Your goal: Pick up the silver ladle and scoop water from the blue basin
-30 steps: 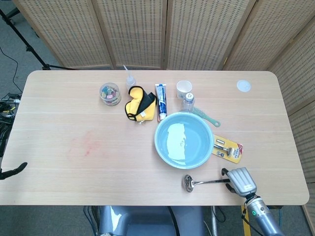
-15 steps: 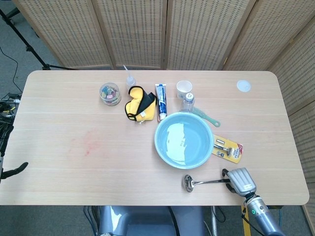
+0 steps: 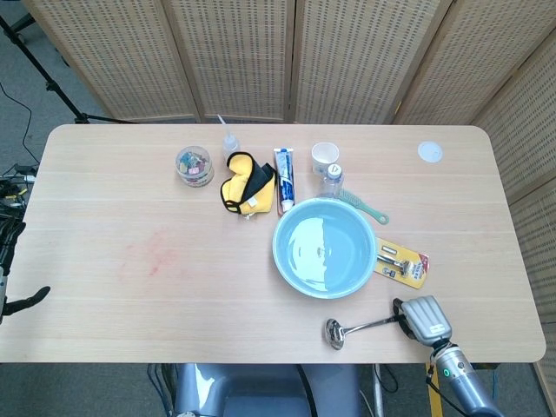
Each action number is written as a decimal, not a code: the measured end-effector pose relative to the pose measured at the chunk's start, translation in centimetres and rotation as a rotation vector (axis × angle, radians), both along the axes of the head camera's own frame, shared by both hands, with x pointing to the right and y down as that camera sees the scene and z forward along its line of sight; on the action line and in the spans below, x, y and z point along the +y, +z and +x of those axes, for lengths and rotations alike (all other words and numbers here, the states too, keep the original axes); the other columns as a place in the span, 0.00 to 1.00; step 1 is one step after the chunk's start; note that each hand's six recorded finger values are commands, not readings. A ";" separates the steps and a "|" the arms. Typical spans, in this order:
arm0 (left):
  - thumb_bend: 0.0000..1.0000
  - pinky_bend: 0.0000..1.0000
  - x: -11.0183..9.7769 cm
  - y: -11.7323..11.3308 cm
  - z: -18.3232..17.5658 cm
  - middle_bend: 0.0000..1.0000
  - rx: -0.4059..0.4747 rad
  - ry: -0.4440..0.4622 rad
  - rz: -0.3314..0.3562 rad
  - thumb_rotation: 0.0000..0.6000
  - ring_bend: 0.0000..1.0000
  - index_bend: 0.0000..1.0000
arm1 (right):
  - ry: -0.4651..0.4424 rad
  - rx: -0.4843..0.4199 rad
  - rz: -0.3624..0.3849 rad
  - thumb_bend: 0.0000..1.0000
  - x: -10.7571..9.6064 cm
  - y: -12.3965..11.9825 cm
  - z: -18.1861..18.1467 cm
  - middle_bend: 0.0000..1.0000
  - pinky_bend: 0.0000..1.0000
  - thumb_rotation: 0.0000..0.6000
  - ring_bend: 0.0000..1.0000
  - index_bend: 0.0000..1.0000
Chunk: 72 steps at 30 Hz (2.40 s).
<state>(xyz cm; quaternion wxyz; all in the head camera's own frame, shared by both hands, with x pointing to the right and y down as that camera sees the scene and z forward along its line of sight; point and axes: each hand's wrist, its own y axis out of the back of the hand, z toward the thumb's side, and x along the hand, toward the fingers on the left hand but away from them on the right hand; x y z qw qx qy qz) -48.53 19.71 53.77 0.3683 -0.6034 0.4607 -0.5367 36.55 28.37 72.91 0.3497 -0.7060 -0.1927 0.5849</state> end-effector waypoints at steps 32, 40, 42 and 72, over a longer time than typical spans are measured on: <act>0.00 0.06 0.0 -0.1 0.1 0.00 0.007 0.006 0.001 1.00 0.00 0.00 | 0.138 -0.143 0.026 0.93 -2.7 -7.4 2.0 1.00 1.00 1.00 0.92 0.79; 0.00 0.06 0.1 -0.1 0.2 0.00 0.007 0.005 0.000 1.00 0.00 0.00 | 0.144 -0.172 0.062 0.95 -3.5 -10.5 2.6 1.00 1.00 1.00 0.92 0.79; 0.00 0.06 0.1 -0.1 0.2 0.00 0.007 0.007 0.000 1.00 0.00 0.00 | 0.142 -0.173 0.082 0.96 -3.9 -11.5 2.7 1.00 1.00 1.00 0.92 0.79; 0.00 0.06 0.2 0.4 0.8 0.00 0.031 0.027 -0.030 1.00 0.00 0.00 | 0.074 -0.006 0.331 0.98 -18.8 -14.3 -10.8 1.00 1.00 1.00 0.92 0.80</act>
